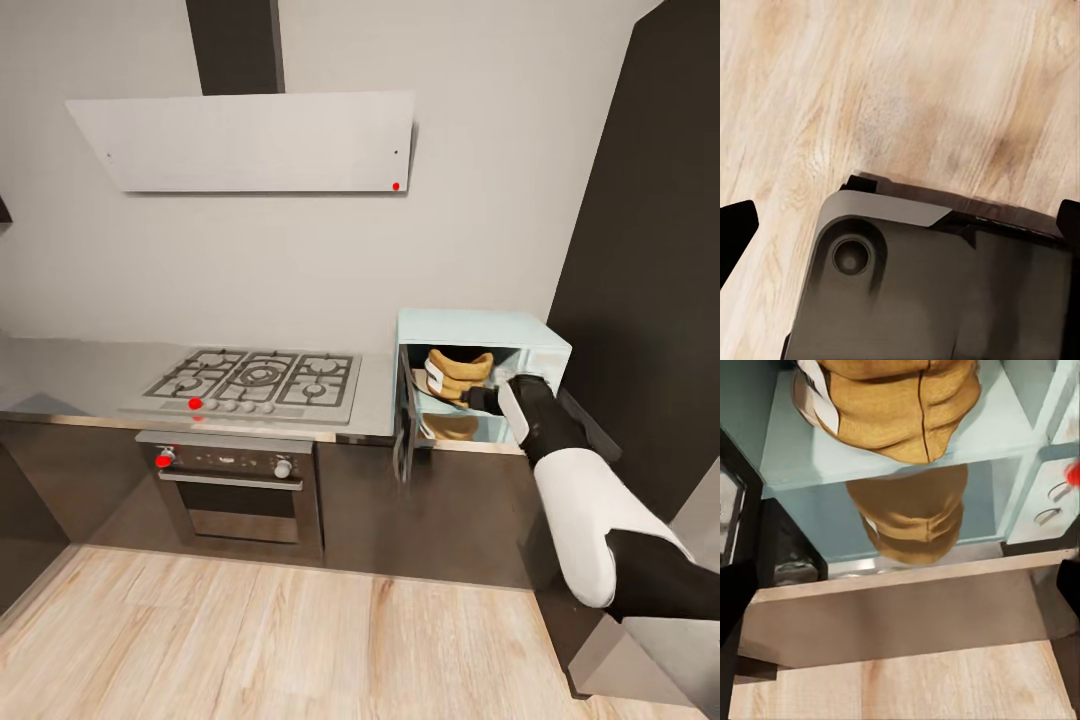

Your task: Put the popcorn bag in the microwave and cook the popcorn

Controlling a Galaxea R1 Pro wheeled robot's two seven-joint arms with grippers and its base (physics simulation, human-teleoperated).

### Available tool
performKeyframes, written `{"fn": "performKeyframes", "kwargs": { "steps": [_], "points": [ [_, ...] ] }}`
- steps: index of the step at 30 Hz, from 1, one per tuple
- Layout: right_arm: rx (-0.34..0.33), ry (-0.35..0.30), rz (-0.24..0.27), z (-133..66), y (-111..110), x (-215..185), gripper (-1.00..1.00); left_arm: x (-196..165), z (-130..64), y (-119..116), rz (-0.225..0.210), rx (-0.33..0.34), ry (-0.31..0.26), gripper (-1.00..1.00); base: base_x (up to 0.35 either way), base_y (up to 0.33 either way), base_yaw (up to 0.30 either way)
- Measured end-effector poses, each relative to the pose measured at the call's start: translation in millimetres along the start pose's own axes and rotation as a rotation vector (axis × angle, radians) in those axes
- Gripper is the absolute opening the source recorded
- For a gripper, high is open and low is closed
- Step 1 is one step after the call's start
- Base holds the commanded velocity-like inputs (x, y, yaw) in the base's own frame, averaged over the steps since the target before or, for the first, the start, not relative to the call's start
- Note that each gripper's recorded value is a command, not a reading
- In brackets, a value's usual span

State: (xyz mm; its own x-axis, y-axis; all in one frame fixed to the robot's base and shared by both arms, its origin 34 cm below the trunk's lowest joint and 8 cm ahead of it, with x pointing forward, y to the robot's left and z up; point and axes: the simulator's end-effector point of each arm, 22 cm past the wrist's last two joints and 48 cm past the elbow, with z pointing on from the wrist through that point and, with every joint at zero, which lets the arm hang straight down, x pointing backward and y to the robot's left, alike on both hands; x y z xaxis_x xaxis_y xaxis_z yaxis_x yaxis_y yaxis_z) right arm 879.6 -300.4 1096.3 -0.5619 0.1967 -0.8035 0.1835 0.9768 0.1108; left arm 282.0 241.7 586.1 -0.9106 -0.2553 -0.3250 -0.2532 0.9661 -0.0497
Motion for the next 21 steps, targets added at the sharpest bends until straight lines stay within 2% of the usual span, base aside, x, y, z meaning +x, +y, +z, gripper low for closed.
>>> {"fn": "performKeyframes", "kwargs": {
  "steps": [2, 6, 8, 10, 12, 14, 17, 19, 21],
  "points": [
    [0.006, -0.066, 0.000, -7.1, -5, -9, 1.00, -1, 0.0, 0, -0.001, 0.000, -0.002, 1.00, 0.000, 0.000, 0.000],
    [0.024, -0.154, -0.001, -19.6, -20, -23, 1.00, -1, 0.1, 0, 0.000, 0.001, -0.003, 1.00, 0.000, 0.000, 0.000],
    [0.028, -0.201, 0.004, -20.8, -26, -30, 1.00, -1, 0.1, -1, 0.001, 0.002, -0.003, 1.00, 0.000, 0.000, 0.000],
    [0.013, -0.239, 0.001, -16.8, -27, -19, 1.00, -1, 0.1, -2, 0.009, 0.006, -0.003, 1.00, 0.000, 0.000, 0.000],
    [-0.025, -0.267, -0.004, -14.2, -21, -12, 1.00, -1, 0.1, -2, 0.012, 0.006, -0.003, 1.00, 0.000, 0.000, 0.000],
    [-0.076, -0.335, -0.015, -13.6, -13, -8, 1.00, -1, 0.1, -2, 0.013, 0.007, -0.003, 1.00, 0.000, 0.000, 0.000],
    [-0.107, -0.423, -0.028, -11.7, -8, -1, 1.00, -1, 0.1, -2, 0.011, 0.006, -0.003, 1.00, 0.000, 0.000, 0.000],
    [-0.122, -0.441, -0.050, -6.2, -1, 11, 1.00, -1, 0.1, -1, 0.006, 0.005, -0.003, 1.00, 0.000, 0.000, 0.000],
    [-0.139, -0.438, -0.093, -1.8, 12, 22, 1.00, -1, 0.1, -1, 0.003, 0.004, -0.003, 1.00, 0.000, 0.000, 0.000]
  ]
}}
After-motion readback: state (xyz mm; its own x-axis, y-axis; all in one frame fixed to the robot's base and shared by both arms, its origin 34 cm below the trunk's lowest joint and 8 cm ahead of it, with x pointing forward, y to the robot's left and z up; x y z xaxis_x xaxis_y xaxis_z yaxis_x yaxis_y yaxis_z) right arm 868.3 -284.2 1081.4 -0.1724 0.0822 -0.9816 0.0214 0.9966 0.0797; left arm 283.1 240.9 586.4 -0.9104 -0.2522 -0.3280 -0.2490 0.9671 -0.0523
